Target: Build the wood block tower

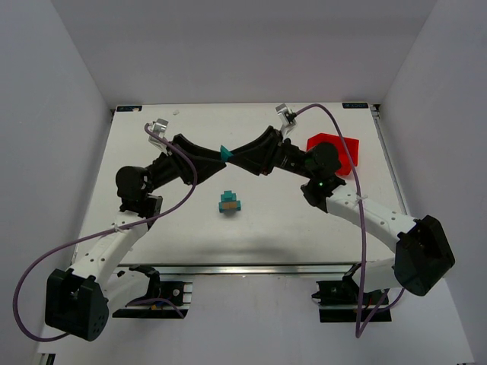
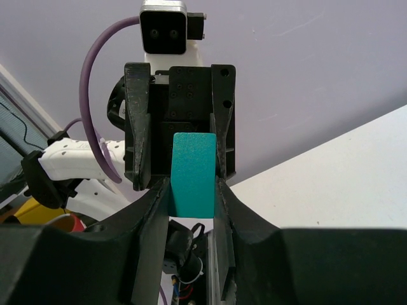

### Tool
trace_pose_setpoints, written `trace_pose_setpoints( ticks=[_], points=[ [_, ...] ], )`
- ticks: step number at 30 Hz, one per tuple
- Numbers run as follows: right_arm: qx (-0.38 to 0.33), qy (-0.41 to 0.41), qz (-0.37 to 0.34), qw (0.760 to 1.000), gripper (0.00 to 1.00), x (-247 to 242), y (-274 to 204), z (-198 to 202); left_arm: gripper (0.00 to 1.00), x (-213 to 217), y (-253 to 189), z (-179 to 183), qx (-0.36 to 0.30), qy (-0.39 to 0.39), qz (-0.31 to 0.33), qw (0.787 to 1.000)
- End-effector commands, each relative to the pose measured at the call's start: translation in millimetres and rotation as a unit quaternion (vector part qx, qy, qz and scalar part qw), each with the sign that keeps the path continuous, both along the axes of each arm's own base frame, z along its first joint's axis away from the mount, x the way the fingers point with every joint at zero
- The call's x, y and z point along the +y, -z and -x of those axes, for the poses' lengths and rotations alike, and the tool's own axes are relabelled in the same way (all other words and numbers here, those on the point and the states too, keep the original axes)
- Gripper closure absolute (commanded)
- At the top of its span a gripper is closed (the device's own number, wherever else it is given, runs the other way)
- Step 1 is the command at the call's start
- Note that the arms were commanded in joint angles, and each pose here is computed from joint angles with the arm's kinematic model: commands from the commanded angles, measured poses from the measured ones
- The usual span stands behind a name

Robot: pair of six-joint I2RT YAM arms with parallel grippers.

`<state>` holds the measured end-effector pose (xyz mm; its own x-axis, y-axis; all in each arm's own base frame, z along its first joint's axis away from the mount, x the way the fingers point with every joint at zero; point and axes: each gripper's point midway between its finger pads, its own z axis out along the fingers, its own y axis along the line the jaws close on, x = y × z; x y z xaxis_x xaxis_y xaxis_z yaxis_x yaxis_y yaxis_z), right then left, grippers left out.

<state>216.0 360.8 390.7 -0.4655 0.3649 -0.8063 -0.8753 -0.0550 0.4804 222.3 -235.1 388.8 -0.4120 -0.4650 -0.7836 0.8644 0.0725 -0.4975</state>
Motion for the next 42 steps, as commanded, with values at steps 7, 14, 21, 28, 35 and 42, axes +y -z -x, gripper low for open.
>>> trace_pose_setpoints(
  ticks=[7, 14, 21, 28, 35, 42],
  points=[
    [-0.014, 0.019, -0.049, 0.999, 1.00, -1.1, -18.8, 0.4, 0.40, -0.3, -0.5, 4.4, -0.008, 0.004, 0.009, 1.000],
    [-0.021, 0.021, -0.059, 0.998, 1.00, 0.8, -23.3, 2.4, 0.42, 0.8, -3.5, 6.1, -0.010, 0.002, 0.012, 1.000],
    [-0.021, 0.015, -0.046, 0.999, 1.00, 6.7, -16.9, 3.8, 0.44, 3.4, -12.0, 8.0, -0.019, -0.007, 0.023, 1.000],
    [-0.025, 0.016, -0.033, 0.999, 1.00, 9.0, -12.5, 6.1, 0.58, 2.6, -14.5, 6.9, -0.012, -0.002, 0.030, 0.999],
    [-0.031, 0.027, -0.018, 0.999, 0.98, 7.1, -7.1, 5.4, 0.90, 5.1, -16.1, 2.0, -0.008, -0.022, 0.031, 0.999],
    [-0.050, 0.041, 0.009, 0.998, 0.41, 1.8, -5.5, 4.8, 1.00, 4.1, -9.6, -21.6, 0.019, -0.064, -0.010, 0.998]
  ],
)
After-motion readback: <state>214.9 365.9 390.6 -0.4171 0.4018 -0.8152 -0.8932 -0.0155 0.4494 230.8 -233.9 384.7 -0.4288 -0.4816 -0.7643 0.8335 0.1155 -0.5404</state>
